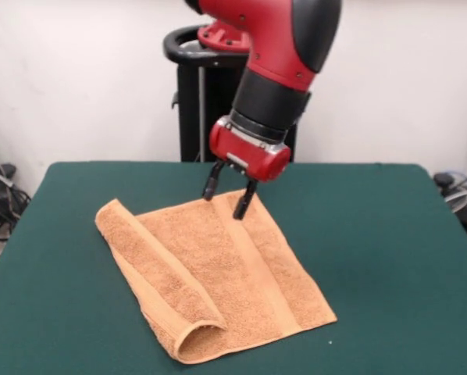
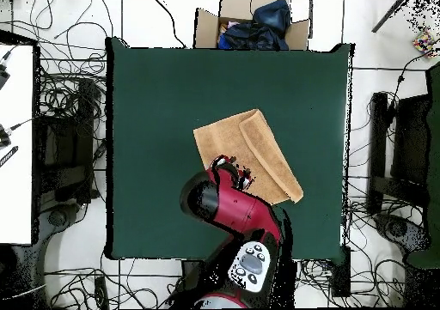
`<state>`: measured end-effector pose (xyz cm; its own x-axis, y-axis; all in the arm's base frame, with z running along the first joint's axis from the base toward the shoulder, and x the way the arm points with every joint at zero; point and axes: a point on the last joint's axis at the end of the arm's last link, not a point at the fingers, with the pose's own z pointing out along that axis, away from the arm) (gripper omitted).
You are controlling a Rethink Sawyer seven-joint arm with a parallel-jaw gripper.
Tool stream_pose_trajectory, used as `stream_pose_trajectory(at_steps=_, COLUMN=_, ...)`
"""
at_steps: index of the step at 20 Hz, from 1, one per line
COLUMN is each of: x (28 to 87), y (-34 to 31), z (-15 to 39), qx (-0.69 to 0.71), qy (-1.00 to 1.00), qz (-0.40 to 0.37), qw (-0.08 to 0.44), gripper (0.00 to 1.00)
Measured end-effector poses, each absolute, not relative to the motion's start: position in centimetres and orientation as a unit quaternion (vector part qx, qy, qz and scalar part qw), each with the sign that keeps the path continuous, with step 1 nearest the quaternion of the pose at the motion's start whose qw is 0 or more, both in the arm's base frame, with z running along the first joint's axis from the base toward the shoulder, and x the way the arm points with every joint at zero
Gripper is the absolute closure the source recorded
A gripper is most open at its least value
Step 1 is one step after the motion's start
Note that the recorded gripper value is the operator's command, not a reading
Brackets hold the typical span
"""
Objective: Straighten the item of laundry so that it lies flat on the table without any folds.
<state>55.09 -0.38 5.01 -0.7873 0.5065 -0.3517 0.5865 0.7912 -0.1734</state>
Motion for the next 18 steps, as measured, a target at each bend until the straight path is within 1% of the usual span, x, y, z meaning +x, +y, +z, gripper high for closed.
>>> stream_pose_trajectory(at_steps=9, x=56.0, y=-2.5, z=3.1, qx=0.291, qy=0.929, qz=-0.150, qw=0.171, gripper=0.00)
stream_pose_trajectory(at_steps=18, x=55.9, y=-4.0, z=1.0, qx=0.289, qy=0.926, qz=-0.161, qw=0.179, gripper=0.00)
